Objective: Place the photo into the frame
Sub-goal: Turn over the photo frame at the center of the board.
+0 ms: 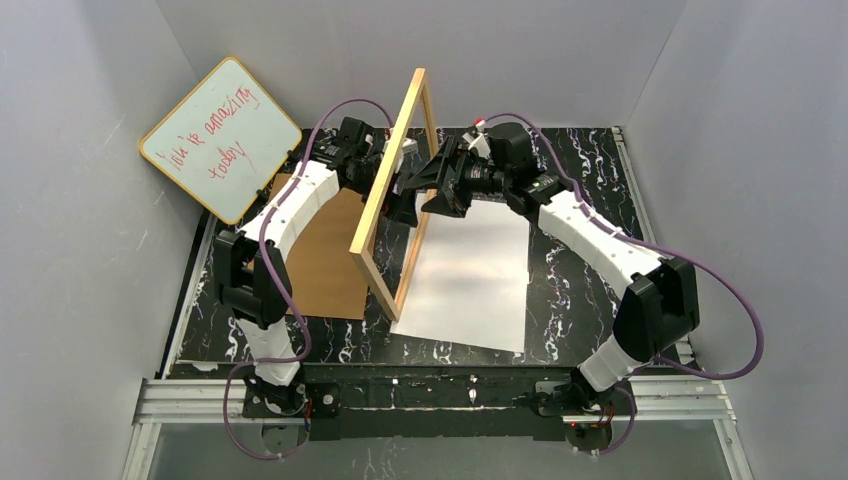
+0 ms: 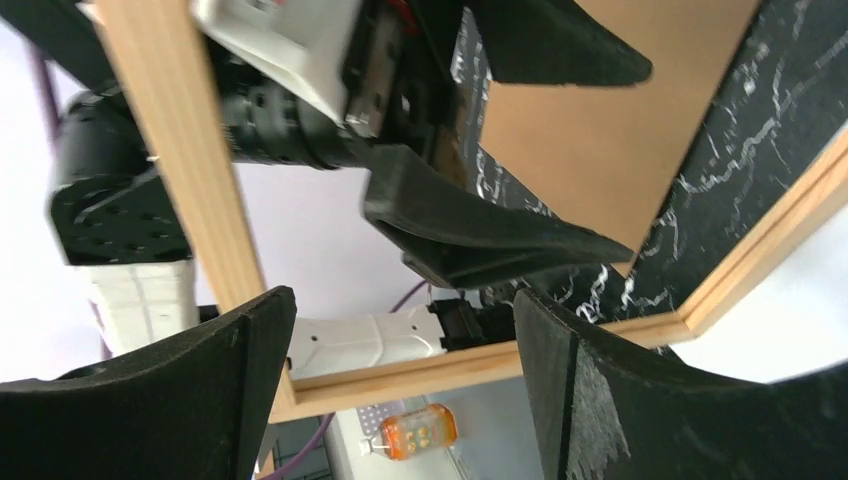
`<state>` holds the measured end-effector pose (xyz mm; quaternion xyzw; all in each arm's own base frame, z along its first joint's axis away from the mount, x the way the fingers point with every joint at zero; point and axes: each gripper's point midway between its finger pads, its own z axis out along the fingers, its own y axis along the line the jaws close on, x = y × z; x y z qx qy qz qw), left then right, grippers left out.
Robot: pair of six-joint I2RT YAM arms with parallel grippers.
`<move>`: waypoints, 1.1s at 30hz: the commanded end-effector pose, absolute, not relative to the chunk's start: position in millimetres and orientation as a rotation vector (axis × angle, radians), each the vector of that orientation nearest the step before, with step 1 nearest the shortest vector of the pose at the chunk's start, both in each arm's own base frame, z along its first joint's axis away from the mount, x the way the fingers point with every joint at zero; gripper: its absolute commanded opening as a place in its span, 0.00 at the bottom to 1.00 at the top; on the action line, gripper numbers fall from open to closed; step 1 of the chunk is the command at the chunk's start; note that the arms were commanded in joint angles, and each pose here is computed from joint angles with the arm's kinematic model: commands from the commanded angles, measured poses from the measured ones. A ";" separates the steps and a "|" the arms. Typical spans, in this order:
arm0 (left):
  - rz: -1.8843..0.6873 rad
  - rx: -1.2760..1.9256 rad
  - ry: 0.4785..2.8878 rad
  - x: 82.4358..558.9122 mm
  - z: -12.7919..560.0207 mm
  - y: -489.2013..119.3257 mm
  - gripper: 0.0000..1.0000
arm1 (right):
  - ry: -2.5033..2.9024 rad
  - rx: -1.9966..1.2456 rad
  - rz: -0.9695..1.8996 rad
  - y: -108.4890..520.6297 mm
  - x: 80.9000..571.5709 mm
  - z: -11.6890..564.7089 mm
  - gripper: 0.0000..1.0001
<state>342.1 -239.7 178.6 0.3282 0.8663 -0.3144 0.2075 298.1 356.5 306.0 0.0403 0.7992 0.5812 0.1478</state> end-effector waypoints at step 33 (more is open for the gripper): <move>-0.350 0.863 2.308 368.1 193.4 -289.1 0.89 | 2.158 0.106 1.670 368.9 238.8 360.0 0.87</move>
